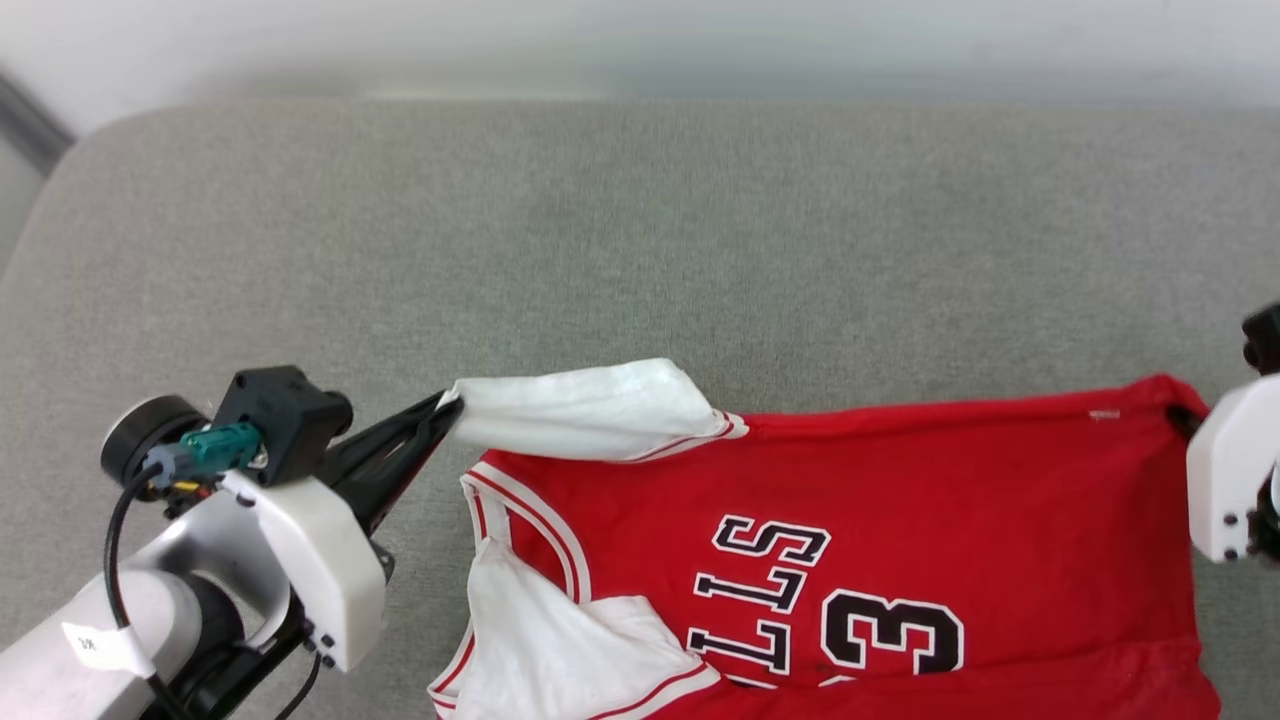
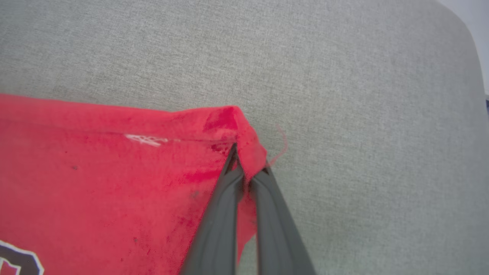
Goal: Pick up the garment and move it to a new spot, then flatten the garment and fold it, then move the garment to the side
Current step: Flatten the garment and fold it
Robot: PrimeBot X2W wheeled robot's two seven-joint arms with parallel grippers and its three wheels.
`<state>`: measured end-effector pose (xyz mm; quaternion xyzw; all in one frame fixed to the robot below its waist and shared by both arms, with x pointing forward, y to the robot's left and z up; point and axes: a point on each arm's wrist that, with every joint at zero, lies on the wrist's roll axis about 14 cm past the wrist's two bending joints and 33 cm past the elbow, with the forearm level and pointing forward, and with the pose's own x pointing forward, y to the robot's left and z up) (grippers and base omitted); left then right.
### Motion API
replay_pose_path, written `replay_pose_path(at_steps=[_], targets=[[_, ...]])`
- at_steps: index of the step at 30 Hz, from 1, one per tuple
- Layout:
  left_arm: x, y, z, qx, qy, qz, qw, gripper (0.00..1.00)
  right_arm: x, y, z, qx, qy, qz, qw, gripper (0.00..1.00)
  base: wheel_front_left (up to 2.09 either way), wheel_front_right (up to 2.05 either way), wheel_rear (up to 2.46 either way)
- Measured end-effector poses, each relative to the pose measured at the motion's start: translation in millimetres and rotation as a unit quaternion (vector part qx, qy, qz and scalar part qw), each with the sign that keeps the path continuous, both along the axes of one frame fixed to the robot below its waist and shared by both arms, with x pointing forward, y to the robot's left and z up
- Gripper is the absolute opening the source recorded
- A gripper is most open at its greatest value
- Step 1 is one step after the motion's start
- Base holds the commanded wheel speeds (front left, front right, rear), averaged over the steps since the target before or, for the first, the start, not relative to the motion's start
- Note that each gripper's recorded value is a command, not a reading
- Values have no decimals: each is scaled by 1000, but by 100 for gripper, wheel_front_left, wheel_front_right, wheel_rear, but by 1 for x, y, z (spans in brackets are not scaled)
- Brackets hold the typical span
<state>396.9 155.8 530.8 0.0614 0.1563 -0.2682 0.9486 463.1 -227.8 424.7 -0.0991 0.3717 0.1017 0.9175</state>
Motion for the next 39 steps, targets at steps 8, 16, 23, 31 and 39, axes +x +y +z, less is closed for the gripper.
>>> replay_pose_path(at_steps=[8, 16, 23, 31, 39], targets=[[-72, 7, -31, 2, 79, 19, 997, 0, -89, 1, -1, 55, 11, -25, 998, 0, 0, 0, 0], [-107, 7, -77, 32, 151, 9, 988, 0, -125, 0, -24, 33, 61, -4, 998, 0, 0, 0, 0], [-121, 0, -104, 52, 182, -8, 982, 0, -142, -3, -44, 14, 93, 14, 995, 0, 0, 0, 0], [-123, -6, -121, 56, 191, -16, 980, 0, -150, -2, -57, -9, 107, 50, 993, 0, 0, 0, 0], [-121, -12, -123, 44, 174, -15, 984, 100, -143, 1, -53, 15, 86, 42, 995, 100, 0, 0, 0]])
